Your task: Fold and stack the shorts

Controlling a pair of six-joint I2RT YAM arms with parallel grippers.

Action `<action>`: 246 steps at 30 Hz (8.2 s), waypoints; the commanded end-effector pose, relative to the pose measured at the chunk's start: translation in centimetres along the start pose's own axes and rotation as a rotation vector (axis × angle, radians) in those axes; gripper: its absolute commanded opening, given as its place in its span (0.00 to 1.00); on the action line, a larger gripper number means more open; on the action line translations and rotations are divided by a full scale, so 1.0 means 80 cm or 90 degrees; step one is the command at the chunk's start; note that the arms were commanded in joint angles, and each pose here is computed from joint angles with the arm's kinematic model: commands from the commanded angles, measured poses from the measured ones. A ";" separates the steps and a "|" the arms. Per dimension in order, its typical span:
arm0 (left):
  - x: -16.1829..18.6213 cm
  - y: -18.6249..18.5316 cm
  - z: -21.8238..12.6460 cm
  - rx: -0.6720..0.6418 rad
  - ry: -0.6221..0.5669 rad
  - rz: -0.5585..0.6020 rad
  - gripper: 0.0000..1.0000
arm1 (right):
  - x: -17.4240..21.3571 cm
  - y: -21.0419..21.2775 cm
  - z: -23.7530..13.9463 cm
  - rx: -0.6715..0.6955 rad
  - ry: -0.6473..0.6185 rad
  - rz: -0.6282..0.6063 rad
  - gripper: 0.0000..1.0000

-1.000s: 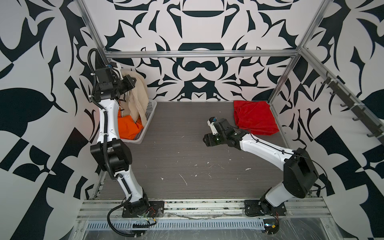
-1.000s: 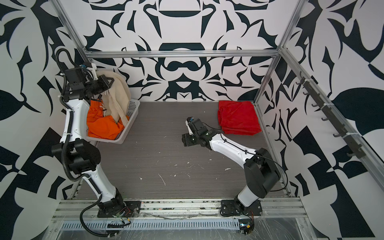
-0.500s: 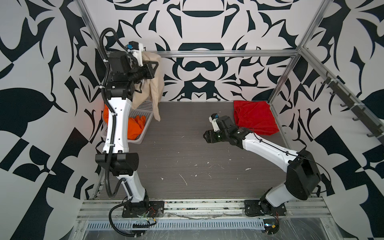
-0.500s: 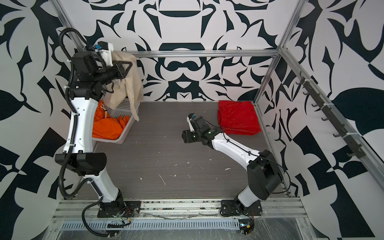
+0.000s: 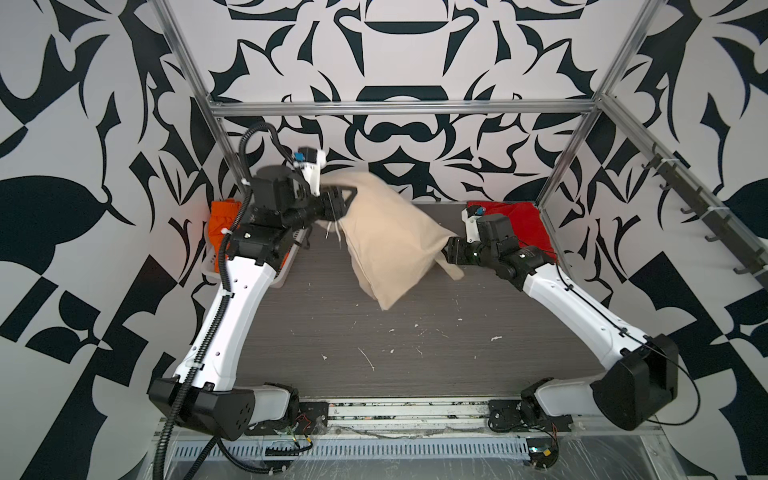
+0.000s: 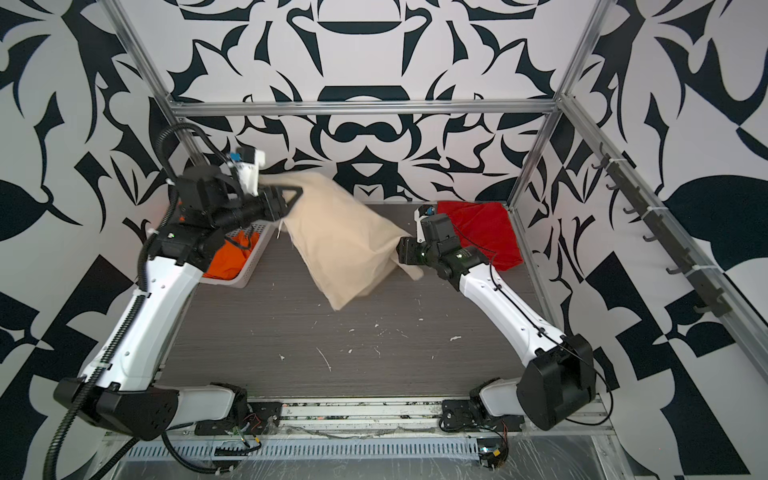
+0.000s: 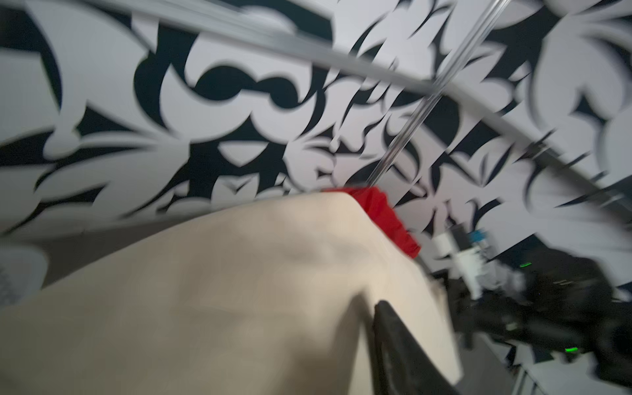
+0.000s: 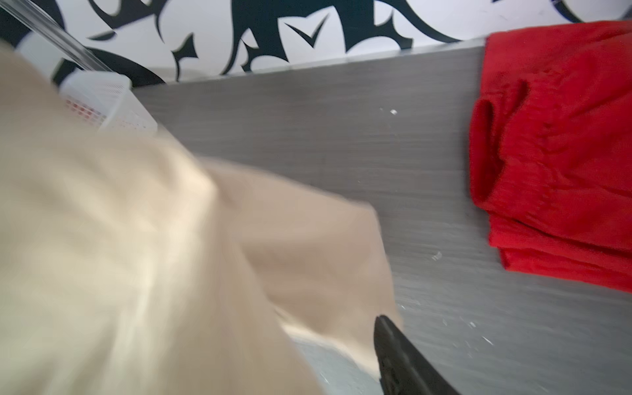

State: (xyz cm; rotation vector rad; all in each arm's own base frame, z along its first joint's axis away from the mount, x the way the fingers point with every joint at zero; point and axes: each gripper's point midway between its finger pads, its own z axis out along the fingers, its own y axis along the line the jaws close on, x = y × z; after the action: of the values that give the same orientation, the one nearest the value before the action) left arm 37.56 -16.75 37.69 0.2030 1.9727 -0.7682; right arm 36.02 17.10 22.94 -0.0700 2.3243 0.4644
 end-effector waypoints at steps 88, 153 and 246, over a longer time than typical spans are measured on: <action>0.284 -0.084 0.033 0.053 0.344 0.283 0.78 | 0.097 -0.067 -0.007 -0.029 0.136 0.159 0.77; 0.368 -0.160 0.117 0.181 0.302 0.322 0.78 | 0.159 -0.010 0.022 -0.198 0.349 0.206 0.22; 0.299 0.198 0.008 -0.281 0.189 -0.311 0.71 | 0.213 -0.067 0.047 -0.108 0.278 0.305 0.02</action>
State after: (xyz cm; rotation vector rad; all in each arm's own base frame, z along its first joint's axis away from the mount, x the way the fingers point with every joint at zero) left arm 30.40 -7.09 8.73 -0.7095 2.4689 -0.5324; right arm 25.68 14.72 4.70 0.4663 2.8033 0.9810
